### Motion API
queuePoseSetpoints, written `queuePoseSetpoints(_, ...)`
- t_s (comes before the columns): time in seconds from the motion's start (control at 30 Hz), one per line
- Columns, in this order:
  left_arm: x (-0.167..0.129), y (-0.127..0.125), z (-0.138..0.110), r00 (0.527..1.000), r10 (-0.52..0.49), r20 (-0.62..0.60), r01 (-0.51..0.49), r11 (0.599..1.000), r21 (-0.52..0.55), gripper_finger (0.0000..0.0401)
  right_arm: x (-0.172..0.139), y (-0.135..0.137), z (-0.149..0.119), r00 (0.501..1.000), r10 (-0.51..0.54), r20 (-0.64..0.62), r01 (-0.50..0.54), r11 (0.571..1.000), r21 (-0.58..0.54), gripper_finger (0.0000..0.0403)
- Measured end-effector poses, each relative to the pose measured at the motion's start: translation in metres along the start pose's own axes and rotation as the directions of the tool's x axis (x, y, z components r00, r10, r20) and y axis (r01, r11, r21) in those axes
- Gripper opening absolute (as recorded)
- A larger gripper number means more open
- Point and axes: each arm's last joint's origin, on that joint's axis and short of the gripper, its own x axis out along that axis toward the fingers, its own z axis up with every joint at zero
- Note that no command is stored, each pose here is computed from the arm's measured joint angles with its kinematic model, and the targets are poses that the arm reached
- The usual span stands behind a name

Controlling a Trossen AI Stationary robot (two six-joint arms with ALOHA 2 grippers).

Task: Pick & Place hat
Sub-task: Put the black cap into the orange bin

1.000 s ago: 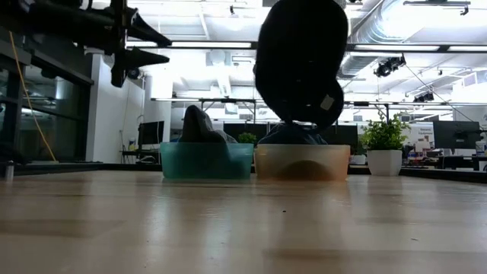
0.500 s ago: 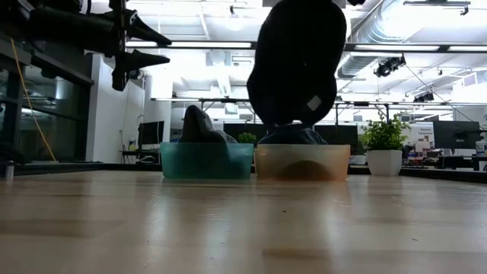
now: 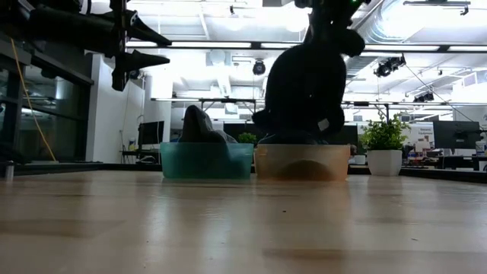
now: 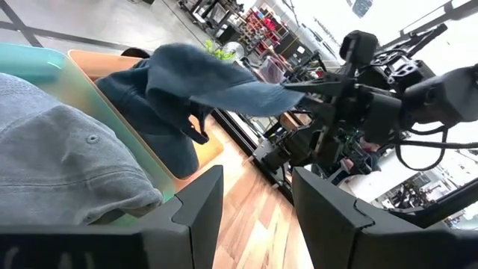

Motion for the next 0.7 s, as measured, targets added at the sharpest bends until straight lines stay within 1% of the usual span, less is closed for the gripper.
queuePoseSetpoints(0.13, 0.000, 0.000, 0.000, 1.000, 0.000, 0.001, 0.000, 1.000, 0.000, 0.0159, 0.008, 0.002, 0.001, 0.997, 0.049, 0.055, -0.050, 0.998, 0.025, 0.0005)
queuePoseSetpoints(0.2, 0.000, 0.000, 0.000, 1.000, 0.001, 0.002, -0.001, 1.000, 0.000, 0.0159, 0.012, 0.001, 0.001, 0.996, 0.056, 0.070, -0.059, 0.998, 0.034, 0.0005)
queuePoseSetpoints(0.4, 0.000, 0.000, 0.000, 1.000, 0.002, 0.002, -0.002, 1.000, -0.004, 0.0159, 0.024, 0.003, -0.006, 0.993, 0.098, 0.061, -0.100, 0.994, 0.031, 0.0004)
queuePoseSetpoints(0.57, 0.000, 0.000, 0.000, 1.000, 0.002, 0.003, -0.002, 1.000, -0.004, 0.0159, 0.036, 0.011, -0.016, 0.992, 0.123, 0.029, -0.124, 0.992, 0.020, 0.0004)
queuePoseSetpoints(0.7, 0.000, 0.000, 0.000, 1.000, 0.006, 0.005, -0.006, 1.000, -0.004, 0.0159, 0.045, 0.016, -0.022, 0.990, 0.141, 0.027, -0.142, 0.989, 0.035, 0.0004)
